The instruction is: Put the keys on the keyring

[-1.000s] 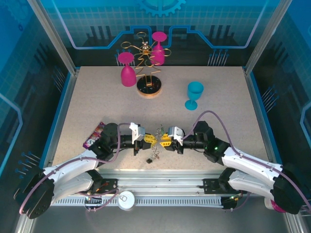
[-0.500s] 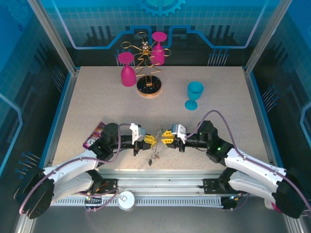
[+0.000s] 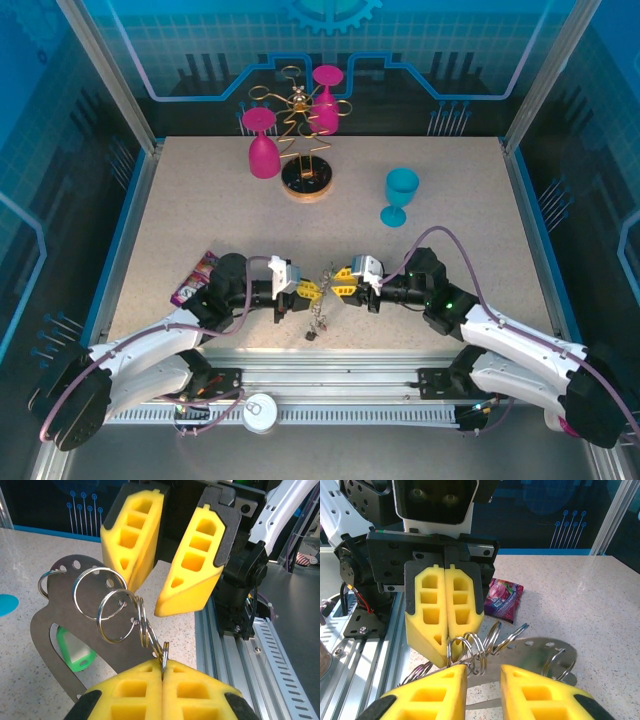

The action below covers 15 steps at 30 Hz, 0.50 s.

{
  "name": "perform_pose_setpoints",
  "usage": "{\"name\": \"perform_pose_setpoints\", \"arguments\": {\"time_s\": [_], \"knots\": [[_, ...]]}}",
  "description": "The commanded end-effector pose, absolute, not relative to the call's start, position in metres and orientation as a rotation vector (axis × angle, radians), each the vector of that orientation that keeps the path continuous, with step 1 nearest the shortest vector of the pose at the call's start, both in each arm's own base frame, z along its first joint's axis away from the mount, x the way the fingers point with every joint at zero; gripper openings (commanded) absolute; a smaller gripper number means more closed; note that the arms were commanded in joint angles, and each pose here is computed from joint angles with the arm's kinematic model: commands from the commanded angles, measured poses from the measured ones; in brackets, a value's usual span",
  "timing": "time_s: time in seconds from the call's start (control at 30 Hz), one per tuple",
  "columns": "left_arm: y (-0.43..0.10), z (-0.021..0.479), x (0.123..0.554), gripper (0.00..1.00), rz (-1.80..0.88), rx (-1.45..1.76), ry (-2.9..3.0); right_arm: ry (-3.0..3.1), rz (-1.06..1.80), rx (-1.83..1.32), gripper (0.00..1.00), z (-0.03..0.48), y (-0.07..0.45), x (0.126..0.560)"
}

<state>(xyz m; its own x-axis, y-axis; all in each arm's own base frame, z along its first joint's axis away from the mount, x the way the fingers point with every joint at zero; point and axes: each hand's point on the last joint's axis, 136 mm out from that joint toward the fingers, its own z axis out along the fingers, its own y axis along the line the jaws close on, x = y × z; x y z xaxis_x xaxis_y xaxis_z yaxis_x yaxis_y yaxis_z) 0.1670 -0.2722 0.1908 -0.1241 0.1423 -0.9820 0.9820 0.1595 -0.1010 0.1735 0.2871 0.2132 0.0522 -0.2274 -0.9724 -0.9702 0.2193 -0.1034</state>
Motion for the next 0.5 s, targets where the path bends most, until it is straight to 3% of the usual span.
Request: {"name": "perform_pose_setpoints", "arguments": {"time_s": [0.0, 0.23, 0.47], "knots": [[-0.276, 0.211, 0.161, 0.0, -1.099, 1.204, 1.375, 1.388, 0.868, -1.225, 0.25, 0.224, 0.289, 0.177], [-0.276, 0.212, 0.161, 0.0, -1.088, 1.208, 1.374, 1.394, 0.911, -1.272, 0.25, 0.218, 0.296, 0.172], [-0.276, 0.208, 0.163, 0.0, -1.077, 1.211, 1.393, 1.378, 0.943, -1.301, 0.18, 0.218, 0.298, 0.164]]}}
